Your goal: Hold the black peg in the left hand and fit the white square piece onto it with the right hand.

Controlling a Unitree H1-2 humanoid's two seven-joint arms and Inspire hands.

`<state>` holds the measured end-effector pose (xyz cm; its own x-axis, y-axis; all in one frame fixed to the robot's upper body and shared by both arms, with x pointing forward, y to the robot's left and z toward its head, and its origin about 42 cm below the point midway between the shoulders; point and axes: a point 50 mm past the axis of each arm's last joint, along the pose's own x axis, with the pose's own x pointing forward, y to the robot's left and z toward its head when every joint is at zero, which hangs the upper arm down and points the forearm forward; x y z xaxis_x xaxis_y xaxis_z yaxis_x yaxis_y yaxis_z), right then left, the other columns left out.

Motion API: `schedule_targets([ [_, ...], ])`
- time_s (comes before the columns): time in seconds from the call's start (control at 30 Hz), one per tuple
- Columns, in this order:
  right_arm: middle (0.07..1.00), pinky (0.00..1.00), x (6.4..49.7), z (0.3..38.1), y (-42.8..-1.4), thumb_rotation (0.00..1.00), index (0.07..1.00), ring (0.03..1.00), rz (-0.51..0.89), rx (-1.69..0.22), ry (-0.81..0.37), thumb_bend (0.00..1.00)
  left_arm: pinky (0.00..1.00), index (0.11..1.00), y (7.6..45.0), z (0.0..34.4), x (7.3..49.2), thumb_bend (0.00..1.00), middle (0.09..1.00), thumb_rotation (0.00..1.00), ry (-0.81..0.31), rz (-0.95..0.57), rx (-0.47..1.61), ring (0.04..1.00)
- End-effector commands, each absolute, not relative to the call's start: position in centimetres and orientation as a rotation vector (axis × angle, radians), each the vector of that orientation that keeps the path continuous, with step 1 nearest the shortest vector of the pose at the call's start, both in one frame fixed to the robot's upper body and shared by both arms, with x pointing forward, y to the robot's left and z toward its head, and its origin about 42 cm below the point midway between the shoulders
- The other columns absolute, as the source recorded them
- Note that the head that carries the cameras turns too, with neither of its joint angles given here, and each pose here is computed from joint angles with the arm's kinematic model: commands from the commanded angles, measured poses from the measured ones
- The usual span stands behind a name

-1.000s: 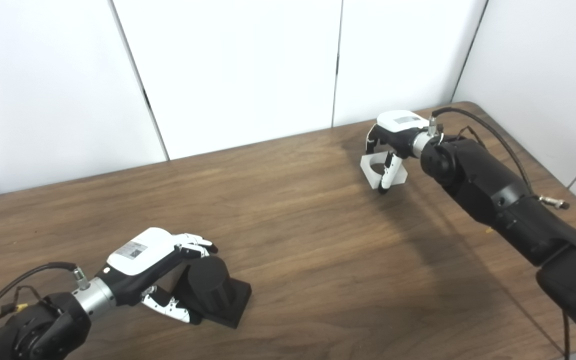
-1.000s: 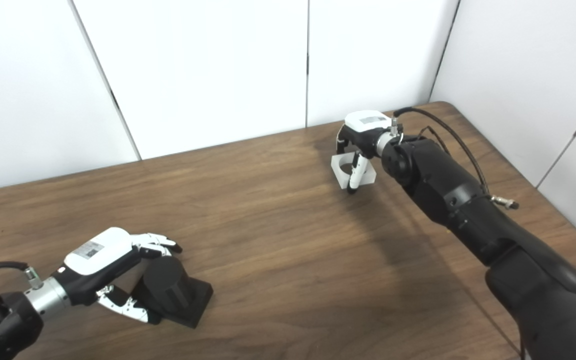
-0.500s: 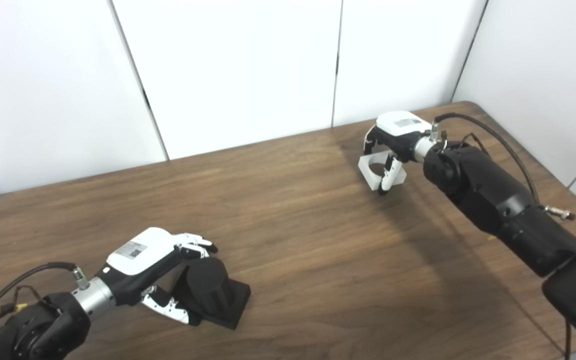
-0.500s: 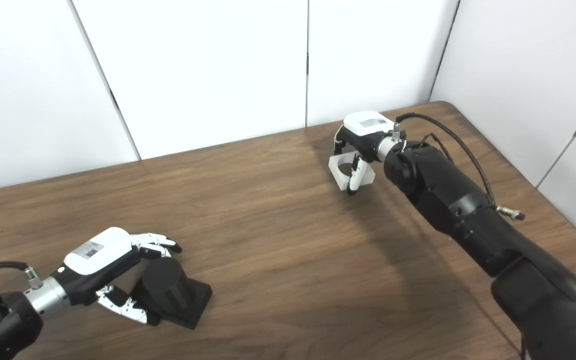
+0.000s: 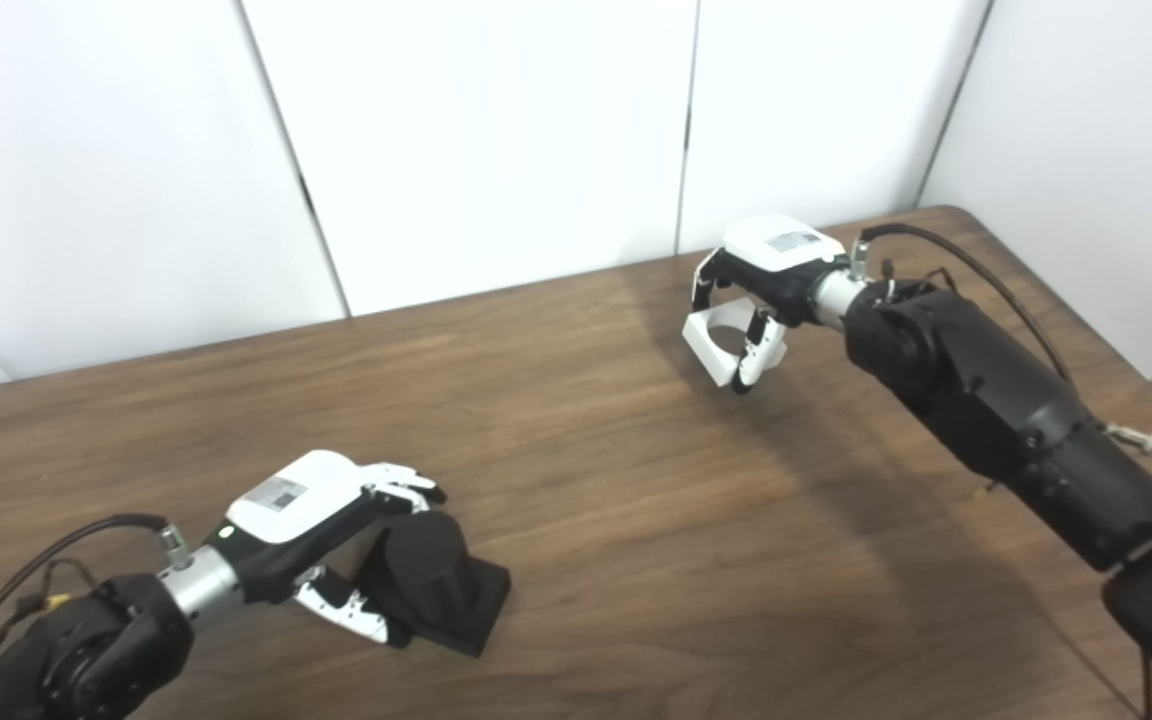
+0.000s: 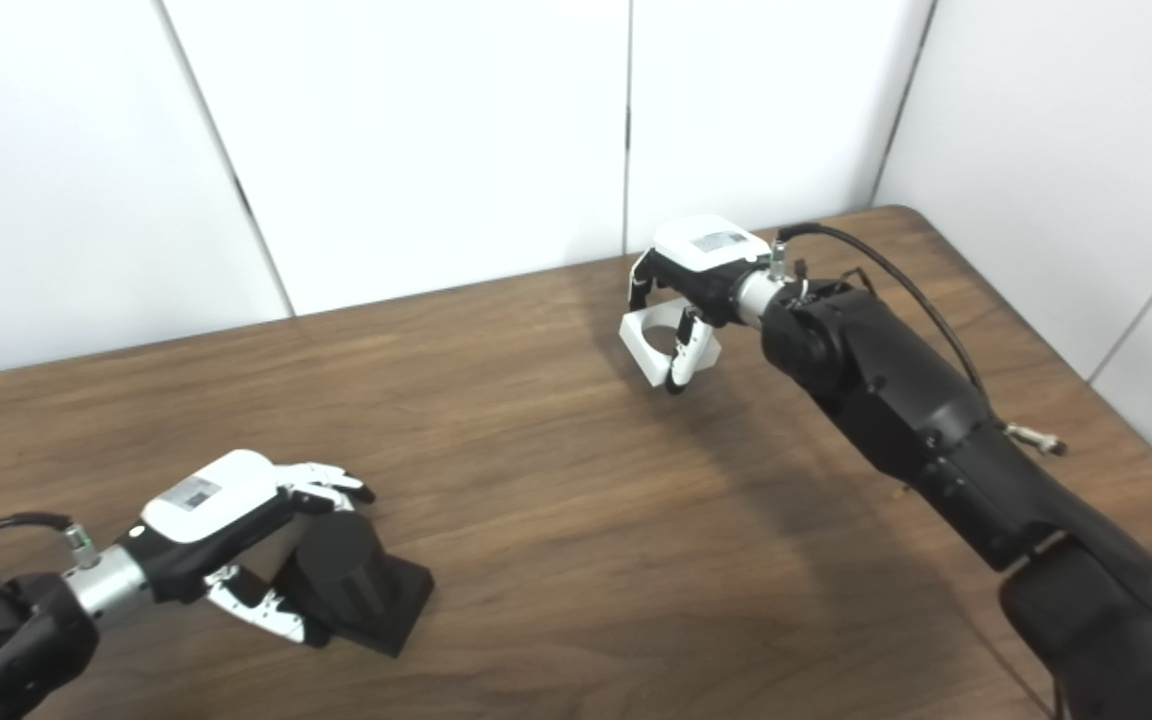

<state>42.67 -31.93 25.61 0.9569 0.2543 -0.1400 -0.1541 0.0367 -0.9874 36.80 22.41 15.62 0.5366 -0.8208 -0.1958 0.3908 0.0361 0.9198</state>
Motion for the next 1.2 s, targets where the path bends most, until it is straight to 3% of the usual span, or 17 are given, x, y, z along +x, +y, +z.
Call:
schedule_targets([
  [0.0, 0.745, 0.65, 43.1, 29.1, -31.2, 0.13, 0.481, 0.746, 0.287, -1.493, -0.208, 0.52, 0.73, 0.488, 22.5, 13.0, 35.5, 0.52, 0.829, 0.06, -0.317, -1.104, 1.283, 0.855],
  [0.57, 0.748, 0.65, 39.6, 32.2, -25.3, 0.13, 0.479, 0.756, 0.431, -1.373, -0.437, 0.52, 0.73, 0.488, 19.8, 13.0, 36.4, 0.52, 0.833, 0.06, -0.304, -1.092, 1.280, 0.868],
  [1.17, 0.751, 0.57, 36.2, 33.4, -21.0, 0.14, 0.478, 0.726, 0.591, -1.297, -0.628, 0.52, 0.72, 0.489, 18.2, 13.2, 36.9, 0.52, 0.846, 0.06, -0.293, -1.086, 1.295, 0.874],
])
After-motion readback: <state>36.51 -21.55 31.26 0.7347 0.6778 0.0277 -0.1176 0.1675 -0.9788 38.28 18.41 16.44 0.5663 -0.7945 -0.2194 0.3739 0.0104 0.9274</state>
